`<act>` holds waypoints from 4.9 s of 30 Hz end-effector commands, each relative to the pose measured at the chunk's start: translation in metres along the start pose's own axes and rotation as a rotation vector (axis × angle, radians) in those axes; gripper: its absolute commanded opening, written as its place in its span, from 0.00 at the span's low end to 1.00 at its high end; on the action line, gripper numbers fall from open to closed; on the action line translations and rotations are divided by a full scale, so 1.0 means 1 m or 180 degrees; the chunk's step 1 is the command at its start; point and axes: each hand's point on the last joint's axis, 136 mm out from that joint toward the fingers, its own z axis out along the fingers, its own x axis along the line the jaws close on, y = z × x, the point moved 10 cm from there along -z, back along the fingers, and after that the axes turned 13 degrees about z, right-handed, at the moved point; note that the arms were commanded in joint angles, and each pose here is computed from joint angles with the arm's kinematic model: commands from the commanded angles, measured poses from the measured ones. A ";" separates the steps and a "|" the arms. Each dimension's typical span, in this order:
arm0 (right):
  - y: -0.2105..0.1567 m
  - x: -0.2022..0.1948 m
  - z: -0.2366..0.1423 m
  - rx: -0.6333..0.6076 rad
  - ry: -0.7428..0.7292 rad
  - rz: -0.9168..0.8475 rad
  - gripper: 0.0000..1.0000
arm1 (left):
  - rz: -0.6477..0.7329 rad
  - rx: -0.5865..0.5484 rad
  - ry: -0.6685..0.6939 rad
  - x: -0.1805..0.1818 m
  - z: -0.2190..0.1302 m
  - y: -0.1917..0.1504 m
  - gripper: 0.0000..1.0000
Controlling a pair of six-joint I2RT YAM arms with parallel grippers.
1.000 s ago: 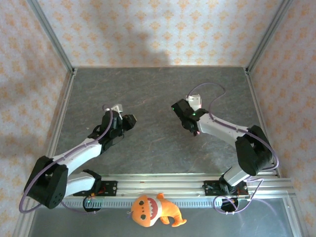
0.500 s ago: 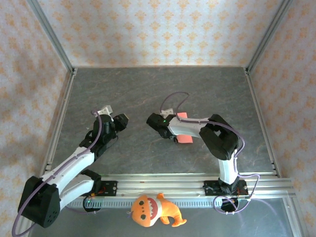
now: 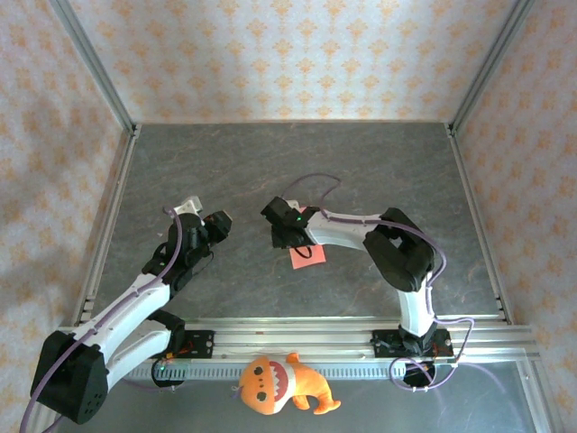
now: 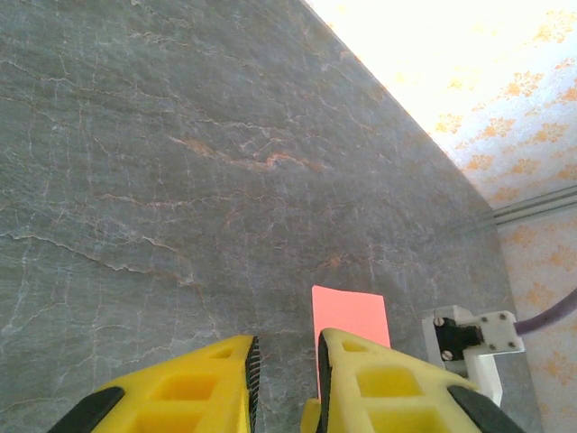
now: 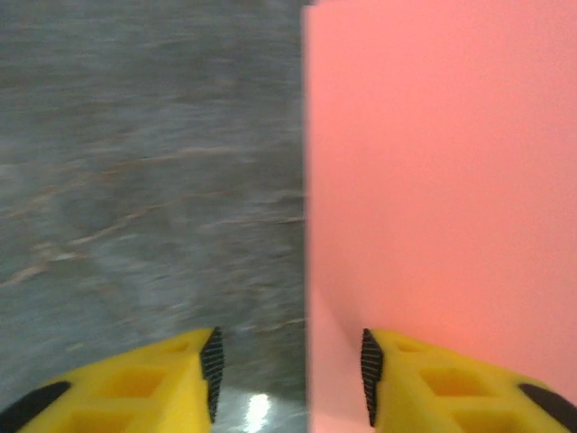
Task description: Fold a paper plane with a square sheet of paper (pick it up from the middle)
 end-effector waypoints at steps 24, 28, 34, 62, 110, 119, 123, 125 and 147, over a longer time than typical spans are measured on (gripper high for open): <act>0.023 -0.125 -0.018 0.0758 0.1922 0.1264 0.00 | -0.0160 0.0962 -0.1026 -0.019 0.059 -0.027 0.29; 0.010 -0.134 -0.001 0.0899 0.1711 0.1303 0.00 | -0.0173 0.1137 -0.1137 -0.024 0.068 -0.034 0.30; -0.016 -0.155 0.018 0.1001 0.1394 0.1496 0.00 | -0.0095 0.1406 -0.1232 -0.038 0.085 -0.048 0.34; -0.034 -0.178 0.021 0.0882 0.1224 0.1791 0.00 | -0.0276 0.2259 -0.0919 -0.055 0.126 -0.106 0.36; -0.022 -0.154 -0.055 -0.0437 0.1374 0.0634 0.38 | -0.0083 0.2396 -0.1050 -0.080 0.119 -0.094 0.01; -0.067 -0.120 -0.076 -0.1284 0.1175 -0.0746 0.45 | -0.0049 0.2392 -0.1119 -0.086 0.117 -0.083 0.01; -0.084 -0.109 -0.078 -0.1539 0.1023 -0.1237 0.47 | -0.0049 0.2381 -0.1131 -0.087 0.119 -0.081 0.01; -0.091 -0.103 -0.077 -0.1655 0.0844 -0.1470 0.49 | -0.0067 0.2379 -0.1130 -0.087 0.119 -0.081 0.01; -0.109 -0.069 -0.048 -0.1926 0.0029 -0.2282 0.55 | -0.0082 0.2376 -0.1148 -0.086 0.120 -0.083 0.01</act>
